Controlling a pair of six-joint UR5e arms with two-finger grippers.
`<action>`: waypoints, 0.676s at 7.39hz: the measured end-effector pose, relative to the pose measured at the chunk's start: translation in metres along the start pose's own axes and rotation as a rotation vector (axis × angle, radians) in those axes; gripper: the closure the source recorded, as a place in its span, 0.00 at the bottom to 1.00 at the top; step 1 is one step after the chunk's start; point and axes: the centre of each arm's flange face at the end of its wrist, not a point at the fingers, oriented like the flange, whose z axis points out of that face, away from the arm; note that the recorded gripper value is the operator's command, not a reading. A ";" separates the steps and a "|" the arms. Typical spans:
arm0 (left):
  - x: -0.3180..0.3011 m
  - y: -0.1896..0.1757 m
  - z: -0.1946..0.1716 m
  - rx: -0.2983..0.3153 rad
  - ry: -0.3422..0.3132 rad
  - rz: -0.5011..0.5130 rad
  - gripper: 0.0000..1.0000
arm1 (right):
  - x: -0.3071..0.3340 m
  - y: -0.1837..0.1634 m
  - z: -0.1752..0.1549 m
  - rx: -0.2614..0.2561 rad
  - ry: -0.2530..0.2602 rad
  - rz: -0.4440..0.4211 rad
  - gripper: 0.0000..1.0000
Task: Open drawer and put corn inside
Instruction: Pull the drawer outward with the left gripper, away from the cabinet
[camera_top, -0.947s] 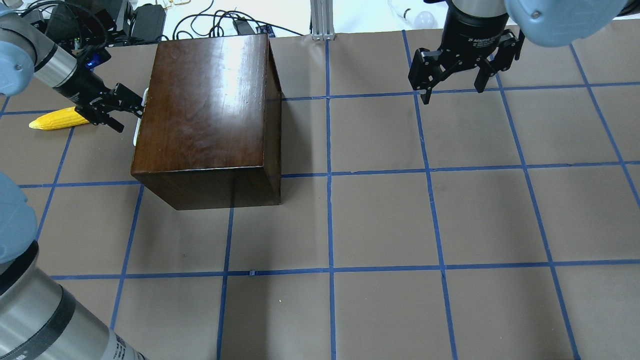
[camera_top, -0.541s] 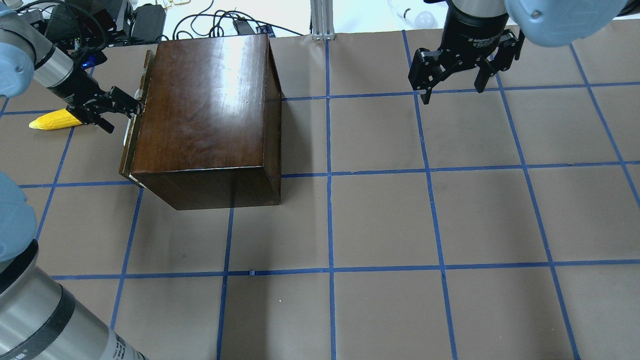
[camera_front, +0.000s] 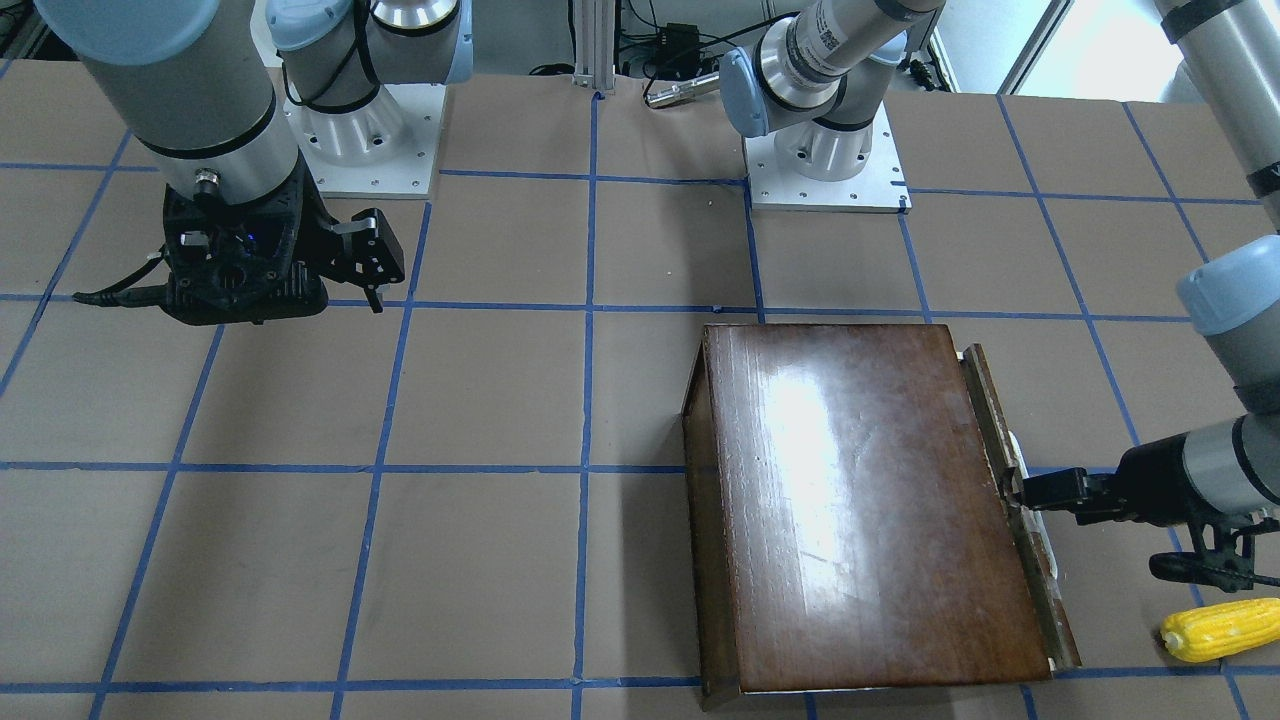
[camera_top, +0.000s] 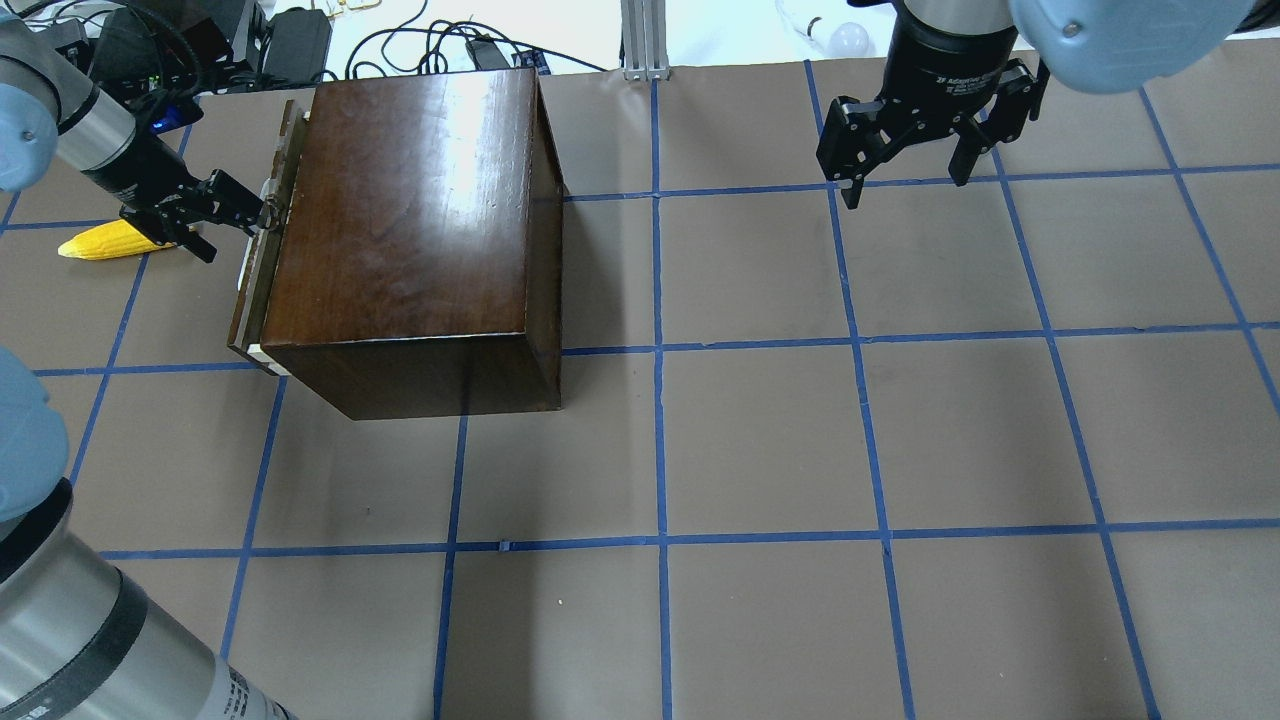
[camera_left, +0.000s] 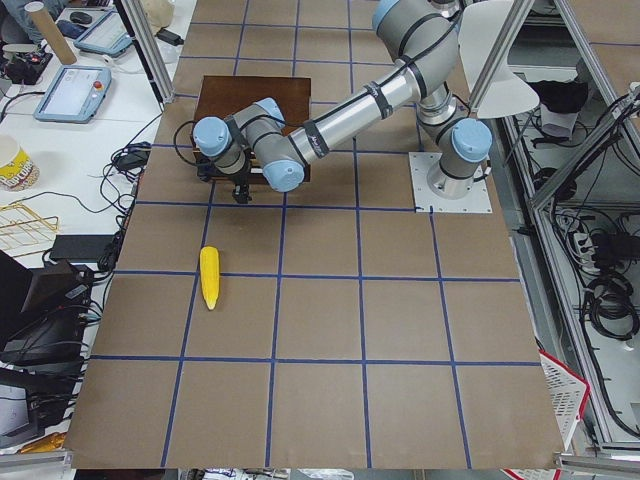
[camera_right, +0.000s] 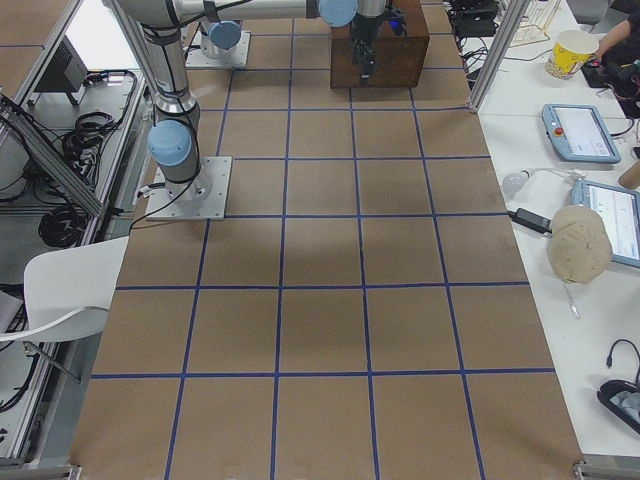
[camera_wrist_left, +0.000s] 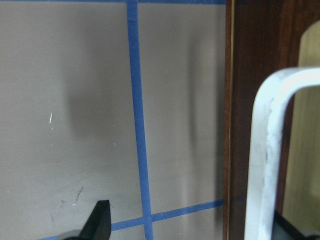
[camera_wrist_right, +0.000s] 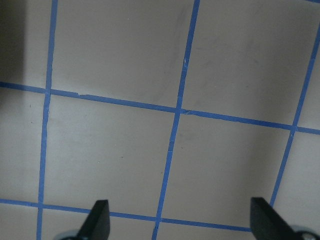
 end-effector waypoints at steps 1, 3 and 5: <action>-0.008 0.002 -0.002 0.004 0.002 -0.010 0.00 | 0.000 0.000 0.000 0.000 0.000 0.000 0.00; -0.015 0.003 -0.004 0.008 0.003 -0.019 0.00 | 0.000 0.000 0.000 0.000 0.000 -0.001 0.00; -0.026 0.005 -0.007 0.014 0.003 -0.032 0.00 | 0.000 0.000 0.000 0.000 0.000 -0.001 0.00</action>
